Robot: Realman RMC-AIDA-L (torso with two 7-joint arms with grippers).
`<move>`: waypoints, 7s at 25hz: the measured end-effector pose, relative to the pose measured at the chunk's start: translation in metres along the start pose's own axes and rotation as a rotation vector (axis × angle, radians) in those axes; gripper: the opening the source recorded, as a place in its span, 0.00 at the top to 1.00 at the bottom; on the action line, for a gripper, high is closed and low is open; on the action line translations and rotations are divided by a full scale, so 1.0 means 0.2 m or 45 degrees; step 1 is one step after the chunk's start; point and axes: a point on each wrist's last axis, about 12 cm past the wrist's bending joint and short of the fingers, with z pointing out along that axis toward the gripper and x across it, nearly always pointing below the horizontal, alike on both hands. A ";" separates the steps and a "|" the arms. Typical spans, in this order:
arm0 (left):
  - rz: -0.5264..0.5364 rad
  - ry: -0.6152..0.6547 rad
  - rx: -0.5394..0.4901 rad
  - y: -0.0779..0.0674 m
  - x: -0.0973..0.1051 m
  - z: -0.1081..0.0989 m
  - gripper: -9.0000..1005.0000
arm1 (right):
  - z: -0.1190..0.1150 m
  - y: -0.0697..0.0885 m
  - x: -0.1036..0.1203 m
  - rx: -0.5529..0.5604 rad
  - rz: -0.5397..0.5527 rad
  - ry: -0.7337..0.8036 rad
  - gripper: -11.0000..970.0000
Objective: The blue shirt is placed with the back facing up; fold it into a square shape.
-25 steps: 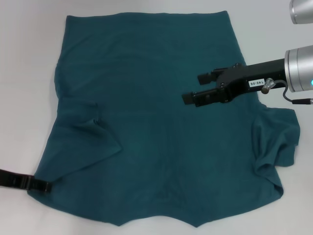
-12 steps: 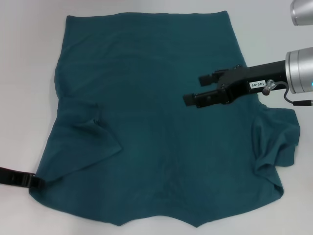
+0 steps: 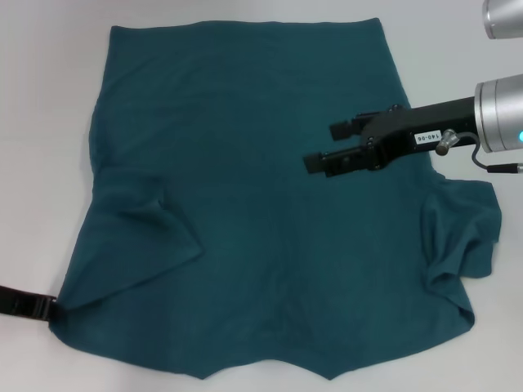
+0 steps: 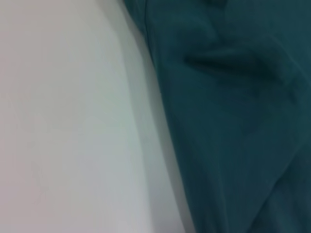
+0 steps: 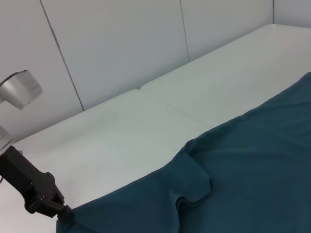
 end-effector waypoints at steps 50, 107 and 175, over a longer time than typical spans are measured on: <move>0.049 -0.276 0.197 0.02 0.08 -0.31 0.29 | -0.15 -0.06 0.04 0.202 0.182 0.110 0.06; 0.643 -0.378 0.687 -0.27 -0.01 -0.11 0.07 | -0.24 -0.20 0.57 0.590 0.622 0.612 0.17; 0.585 -0.360 0.689 -0.26 0.01 -0.10 0.07 | -0.09 -0.04 0.07 0.463 0.161 0.471 0.93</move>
